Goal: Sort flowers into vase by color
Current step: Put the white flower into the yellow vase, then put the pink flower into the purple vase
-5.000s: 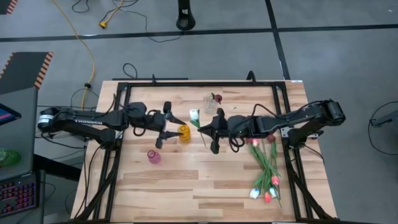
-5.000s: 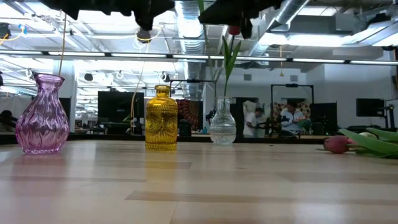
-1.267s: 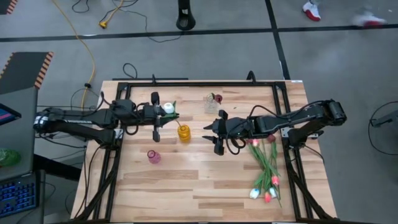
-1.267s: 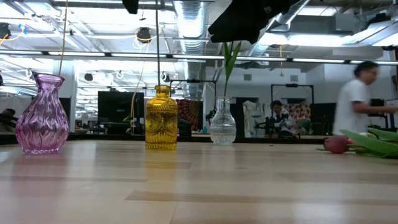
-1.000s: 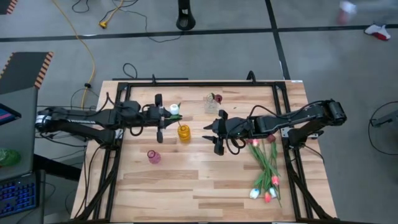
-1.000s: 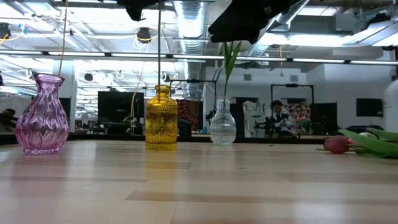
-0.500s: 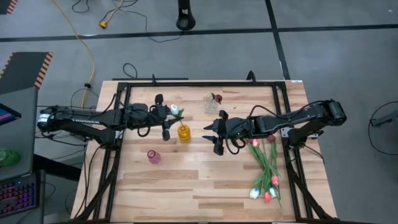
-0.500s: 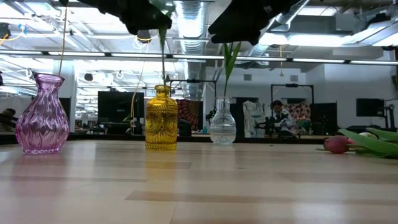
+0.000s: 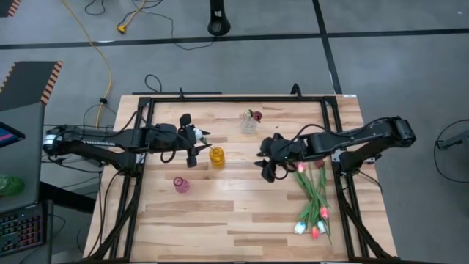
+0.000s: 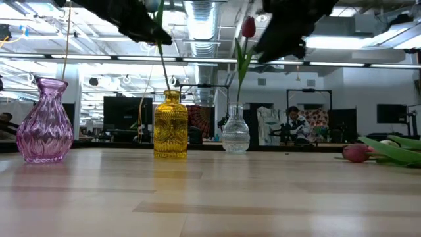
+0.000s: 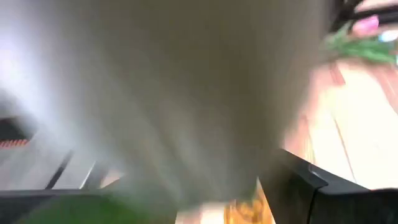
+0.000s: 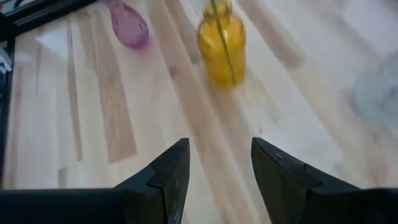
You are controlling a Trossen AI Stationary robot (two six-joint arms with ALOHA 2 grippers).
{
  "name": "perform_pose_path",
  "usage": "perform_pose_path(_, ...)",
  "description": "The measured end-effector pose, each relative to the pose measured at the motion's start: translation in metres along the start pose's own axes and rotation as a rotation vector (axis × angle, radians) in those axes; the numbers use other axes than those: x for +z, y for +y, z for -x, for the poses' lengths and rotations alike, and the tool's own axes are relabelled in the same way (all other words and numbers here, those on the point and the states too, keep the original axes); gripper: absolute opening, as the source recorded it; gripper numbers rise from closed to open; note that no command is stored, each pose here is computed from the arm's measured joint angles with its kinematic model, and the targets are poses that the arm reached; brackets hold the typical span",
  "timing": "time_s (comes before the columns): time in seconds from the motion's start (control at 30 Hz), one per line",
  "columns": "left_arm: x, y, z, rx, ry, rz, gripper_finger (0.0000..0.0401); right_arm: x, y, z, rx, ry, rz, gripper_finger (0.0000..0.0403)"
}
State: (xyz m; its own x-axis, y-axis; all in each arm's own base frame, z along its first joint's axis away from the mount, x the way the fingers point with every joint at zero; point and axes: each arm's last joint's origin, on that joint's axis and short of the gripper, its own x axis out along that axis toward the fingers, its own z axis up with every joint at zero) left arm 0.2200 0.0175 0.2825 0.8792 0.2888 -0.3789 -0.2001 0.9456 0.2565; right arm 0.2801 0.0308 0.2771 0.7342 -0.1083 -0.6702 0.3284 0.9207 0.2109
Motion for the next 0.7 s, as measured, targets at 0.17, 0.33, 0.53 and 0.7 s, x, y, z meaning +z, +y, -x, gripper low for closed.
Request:
perform_pose_path(0.17,-0.002,0.003,0.012,-0.003,0.019,-0.005,0.0184,-0.006,-0.005,0.012,-0.011,0.072,-0.075,0.0198)
perform_pose_path(0.33,-0.003,0.007,0.027,-0.004,0.022,-0.006,0.0184,-0.012,-0.008,0.018,-0.022,0.138,-0.13,0.0198)
perform_pose_path(0.53,-0.005,0.01,0.044,-0.005,0.028,-0.007,0.0184,-0.016,-0.011,0.019,-0.049,0.18,-0.139,0.0198)
perform_pose_path(0.7,-0.011,0.014,0.061,-0.009,0.047,-0.005,0.0183,-0.021,-0.012,0.02,-0.054,0.236,-0.16,0.0198)
